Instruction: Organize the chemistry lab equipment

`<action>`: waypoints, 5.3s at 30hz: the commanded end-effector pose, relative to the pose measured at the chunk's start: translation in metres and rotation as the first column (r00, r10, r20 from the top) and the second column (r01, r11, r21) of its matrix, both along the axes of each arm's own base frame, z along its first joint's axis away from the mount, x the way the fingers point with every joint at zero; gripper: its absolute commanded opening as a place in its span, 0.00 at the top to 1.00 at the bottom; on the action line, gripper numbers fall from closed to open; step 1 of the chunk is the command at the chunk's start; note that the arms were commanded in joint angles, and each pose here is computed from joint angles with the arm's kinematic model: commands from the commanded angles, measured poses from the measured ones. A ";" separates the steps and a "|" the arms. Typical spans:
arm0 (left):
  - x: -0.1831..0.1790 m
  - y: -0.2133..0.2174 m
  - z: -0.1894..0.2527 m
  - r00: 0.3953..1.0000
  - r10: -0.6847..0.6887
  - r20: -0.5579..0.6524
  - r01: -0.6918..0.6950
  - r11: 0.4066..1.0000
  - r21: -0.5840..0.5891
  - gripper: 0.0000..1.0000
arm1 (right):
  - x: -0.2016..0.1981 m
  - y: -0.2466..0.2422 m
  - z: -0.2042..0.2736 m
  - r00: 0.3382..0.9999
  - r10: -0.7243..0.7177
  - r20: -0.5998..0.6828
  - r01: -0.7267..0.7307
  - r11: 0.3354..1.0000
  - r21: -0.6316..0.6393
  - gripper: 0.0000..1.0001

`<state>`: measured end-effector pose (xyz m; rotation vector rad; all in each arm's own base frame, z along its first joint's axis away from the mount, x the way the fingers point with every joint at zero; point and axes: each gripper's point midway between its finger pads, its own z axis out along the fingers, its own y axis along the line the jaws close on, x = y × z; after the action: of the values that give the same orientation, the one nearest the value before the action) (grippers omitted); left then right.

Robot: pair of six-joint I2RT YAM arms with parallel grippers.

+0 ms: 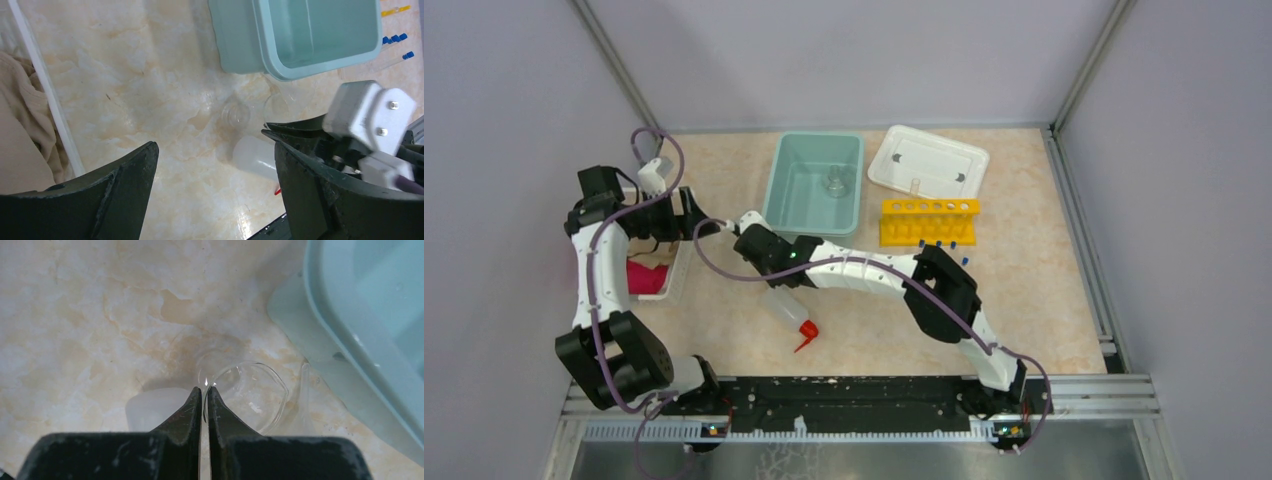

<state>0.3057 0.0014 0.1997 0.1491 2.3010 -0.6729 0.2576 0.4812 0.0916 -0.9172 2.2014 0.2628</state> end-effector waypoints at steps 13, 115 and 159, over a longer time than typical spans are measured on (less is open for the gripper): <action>0.002 -0.002 0.013 0.999 -0.027 0.029 0.028 0.999 -0.028 0.11 | 0.016 -0.020 0.287 0.942 -0.064 0.330 -0.075 0.917 0.391 1.00; -0.002 -0.011 0.022 0.997 -0.048 0.066 0.052 0.997 -0.064 0.12 | -0.081 -0.024 -0.024 0.965 0.204 -0.161 -0.178 0.970 0.165 0.26; -0.003 -0.010 0.016 0.998 -0.048 0.050 0.051 0.997 -0.063 0.13 | 0.198 -0.090 0.128 0.938 -0.251 0.239 0.216 0.962 0.165 0.74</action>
<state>0.3042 -0.0095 0.2151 0.1741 2.2494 -0.7588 0.4323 0.3920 0.1868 -0.6051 2.0884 0.2108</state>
